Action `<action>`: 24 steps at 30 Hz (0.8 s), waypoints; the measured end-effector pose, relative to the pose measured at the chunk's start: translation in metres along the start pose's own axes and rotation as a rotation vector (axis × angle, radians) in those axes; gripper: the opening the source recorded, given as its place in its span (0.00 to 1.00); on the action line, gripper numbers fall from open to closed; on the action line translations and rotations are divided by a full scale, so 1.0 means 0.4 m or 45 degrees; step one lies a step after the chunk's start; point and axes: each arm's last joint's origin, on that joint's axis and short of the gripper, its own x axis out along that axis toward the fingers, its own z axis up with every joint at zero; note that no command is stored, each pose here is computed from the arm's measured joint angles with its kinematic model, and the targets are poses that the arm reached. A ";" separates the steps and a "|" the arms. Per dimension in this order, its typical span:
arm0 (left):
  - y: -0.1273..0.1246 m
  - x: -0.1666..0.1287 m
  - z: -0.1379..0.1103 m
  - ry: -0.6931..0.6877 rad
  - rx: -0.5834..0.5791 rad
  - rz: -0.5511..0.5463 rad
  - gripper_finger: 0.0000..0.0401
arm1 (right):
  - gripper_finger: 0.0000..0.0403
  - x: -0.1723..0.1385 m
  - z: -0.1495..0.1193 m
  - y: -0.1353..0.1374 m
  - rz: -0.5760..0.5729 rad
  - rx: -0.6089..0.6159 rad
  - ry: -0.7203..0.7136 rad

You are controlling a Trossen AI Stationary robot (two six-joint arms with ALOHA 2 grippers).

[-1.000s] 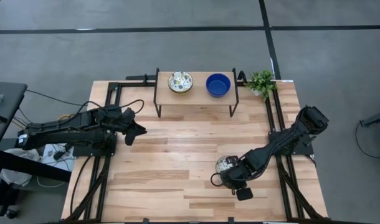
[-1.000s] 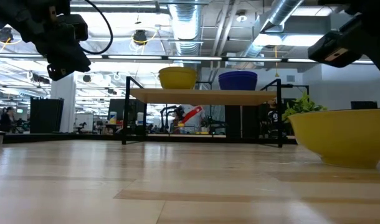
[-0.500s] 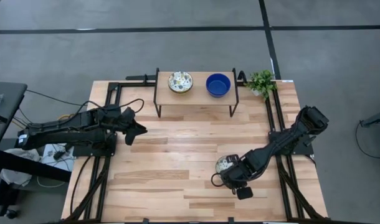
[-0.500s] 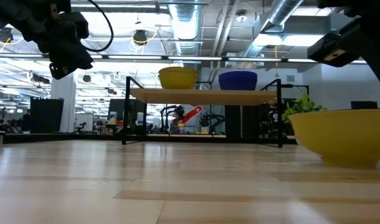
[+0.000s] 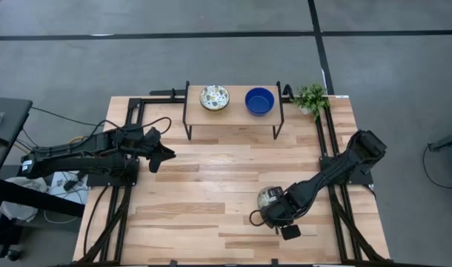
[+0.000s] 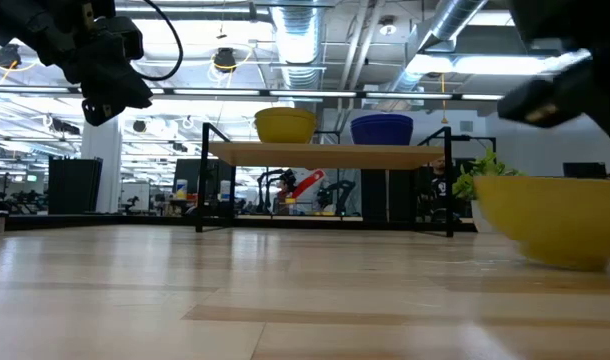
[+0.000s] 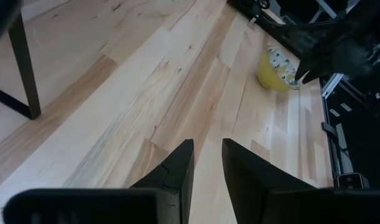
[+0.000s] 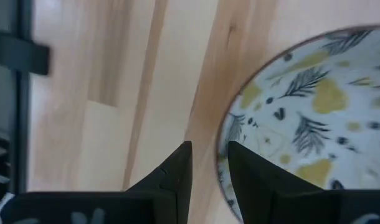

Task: Pick & Place Mini bowls
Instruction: Stack the white patterned bowl on top of the white patterned bowl on the shelf

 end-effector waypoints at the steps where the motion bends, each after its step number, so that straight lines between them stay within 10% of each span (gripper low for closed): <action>1: 0.000 0.000 0.000 -0.001 0.000 0.000 0.20 | 0.23 0.013 0.000 0.002 -0.003 -0.006 0.024; 24: -0.003 0.000 0.006 -0.034 0.006 -0.016 0.20 | 0.23 0.051 0.004 -0.015 -0.145 0.100 0.061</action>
